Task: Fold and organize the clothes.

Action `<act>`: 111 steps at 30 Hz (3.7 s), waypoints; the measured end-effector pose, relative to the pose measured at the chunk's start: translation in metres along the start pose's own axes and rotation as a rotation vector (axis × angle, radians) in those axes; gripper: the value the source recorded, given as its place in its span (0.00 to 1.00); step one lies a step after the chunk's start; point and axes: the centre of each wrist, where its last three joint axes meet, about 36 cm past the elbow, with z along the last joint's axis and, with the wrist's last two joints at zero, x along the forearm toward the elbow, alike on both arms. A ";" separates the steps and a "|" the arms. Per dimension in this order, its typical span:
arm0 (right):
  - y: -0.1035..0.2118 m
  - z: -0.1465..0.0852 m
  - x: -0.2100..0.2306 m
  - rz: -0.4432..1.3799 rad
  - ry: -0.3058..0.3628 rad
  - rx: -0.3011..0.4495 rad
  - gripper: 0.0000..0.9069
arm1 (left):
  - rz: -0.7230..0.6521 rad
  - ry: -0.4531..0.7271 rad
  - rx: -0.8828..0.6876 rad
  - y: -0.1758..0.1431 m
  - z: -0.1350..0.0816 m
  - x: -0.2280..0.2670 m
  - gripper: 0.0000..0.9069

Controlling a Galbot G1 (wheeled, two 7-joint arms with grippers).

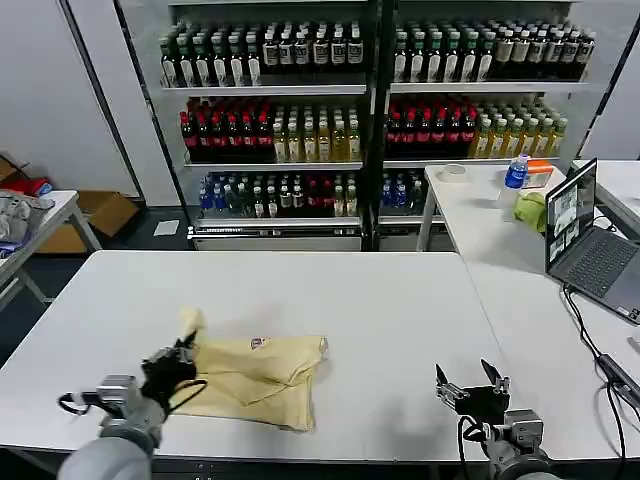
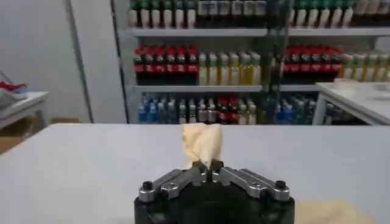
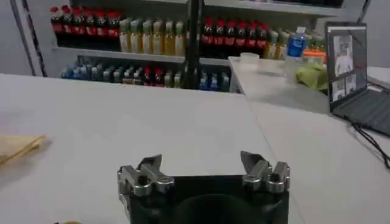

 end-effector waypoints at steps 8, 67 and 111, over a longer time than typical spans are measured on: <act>0.003 0.002 -0.006 -0.008 0.007 0.001 1.00 | 0.043 0.015 -0.046 -0.050 0.018 -0.013 0.02; 0.012 0.005 -0.011 -0.006 0.004 -0.029 1.00 | 0.130 0.145 0.312 0.049 0.017 -0.013 1.00; -0.003 -0.003 0.012 0.035 -0.006 -0.020 1.00 | 0.230 0.249 0.526 0.085 0.059 -0.080 0.11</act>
